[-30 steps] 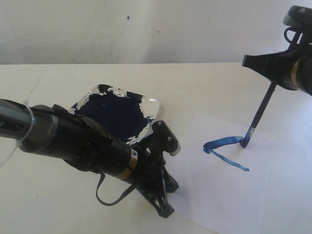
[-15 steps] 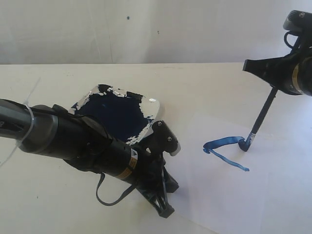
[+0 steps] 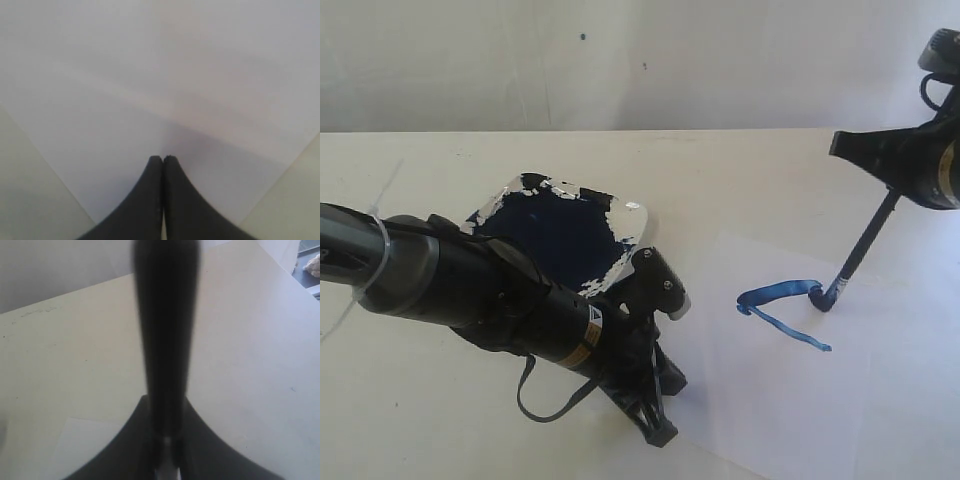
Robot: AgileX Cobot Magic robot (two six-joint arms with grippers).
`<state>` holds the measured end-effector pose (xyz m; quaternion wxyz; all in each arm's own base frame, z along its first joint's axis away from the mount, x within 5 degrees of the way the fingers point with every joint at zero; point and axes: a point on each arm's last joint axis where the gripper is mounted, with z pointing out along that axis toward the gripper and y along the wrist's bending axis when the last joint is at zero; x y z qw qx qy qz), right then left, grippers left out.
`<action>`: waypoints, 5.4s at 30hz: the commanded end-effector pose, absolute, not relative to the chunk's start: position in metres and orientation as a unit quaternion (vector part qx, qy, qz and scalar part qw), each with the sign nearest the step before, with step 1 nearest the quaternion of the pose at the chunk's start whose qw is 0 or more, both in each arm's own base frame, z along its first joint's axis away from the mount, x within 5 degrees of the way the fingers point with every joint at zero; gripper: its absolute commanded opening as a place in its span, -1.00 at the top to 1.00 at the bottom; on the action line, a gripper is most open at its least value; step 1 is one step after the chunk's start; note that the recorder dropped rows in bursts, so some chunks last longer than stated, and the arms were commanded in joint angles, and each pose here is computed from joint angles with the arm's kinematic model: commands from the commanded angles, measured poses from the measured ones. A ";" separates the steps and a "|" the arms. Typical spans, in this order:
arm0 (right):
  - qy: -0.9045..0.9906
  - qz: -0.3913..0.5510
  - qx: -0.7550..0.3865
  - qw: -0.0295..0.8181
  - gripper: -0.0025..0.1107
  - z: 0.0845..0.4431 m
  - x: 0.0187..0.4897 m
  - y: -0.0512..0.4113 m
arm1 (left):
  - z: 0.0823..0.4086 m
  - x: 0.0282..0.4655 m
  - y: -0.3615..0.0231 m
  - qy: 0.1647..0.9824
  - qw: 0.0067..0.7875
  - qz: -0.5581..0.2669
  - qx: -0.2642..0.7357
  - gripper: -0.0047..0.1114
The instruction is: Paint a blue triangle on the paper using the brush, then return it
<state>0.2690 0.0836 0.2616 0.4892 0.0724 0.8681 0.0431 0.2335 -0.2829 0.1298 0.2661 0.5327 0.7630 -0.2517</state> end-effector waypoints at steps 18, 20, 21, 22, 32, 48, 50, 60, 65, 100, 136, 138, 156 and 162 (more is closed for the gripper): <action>0.874 0.060 0.076 0.477 0.96 0.269 0.250 0.078 | 0.131 0.233 -0.284 0.757 0.268 -0.251 0.540 0.92; 0.876 0.059 0.074 0.473 0.96 0.269 0.249 0.078 | 0.131 0.233 -0.284 0.757 0.268 -0.251 0.540 0.92; 0.877 0.059 0.073 0.472 0.96 0.269 0.248 0.078 | 0.131 0.233 -0.284 0.757 0.268 -0.251 0.540 0.92; 0.877 0.060 0.072 0.472 0.96 0.270 0.247 0.077 | 0.131 0.233 -0.284 0.757 0.268 -0.251 0.540 0.92; 0.876 0.048 0.077 0.474 0.96 0.279 0.239 0.071 | 0.131 0.233 -0.284 0.757 0.268 -0.250 0.541 0.92; 0.883 0.046 0.074 0.462 0.96 0.279 0.235 0.071 | 0.131 0.233 -0.284 0.757 0.268 -0.250 0.541 0.92; 0.882 0.046 0.077 0.463 0.96 0.280 0.234 0.070 | 0.131 0.233 -0.284 0.757 0.268 -0.250 0.541 0.92; 0.888 0.045 0.073 0.451 0.96 0.283 0.228 0.069 | 0.131 0.233 -0.284 0.757 0.268 -0.250 0.541 0.92; 0.893 0.052 0.071 0.440 0.96 0.281 0.226 0.070 | 0.131 0.233 -0.285 0.757 0.268 -0.251 0.541 0.92; 0.838 0.165 0.002 0.520 0.96 0.305 0.226 0.089 | 0.131 0.232 -0.285 0.756 0.267 -0.253 0.542 0.92; 0.880 0.083 -0.023 0.466 0.96 0.275 0.240 0.088 | 0.131 0.232 -0.285 0.756 0.267 -0.253 0.542 0.92; 0.883 0.076 -0.016 0.464 0.96 0.276 0.239 0.085 | 0.131 0.232 -0.285 0.756 0.267 -0.253 0.542 0.92; 0.890 0.040 0.011 0.454 0.96 0.283 0.228 0.073 | 0.131 0.232 -0.285 0.756 0.267 -0.253 0.542 0.92; 0.857 0.101 -0.017 0.505 0.96 0.299 0.226 0.082 | 0.131 0.232 -0.285 0.756 0.267 -0.253 0.542 0.92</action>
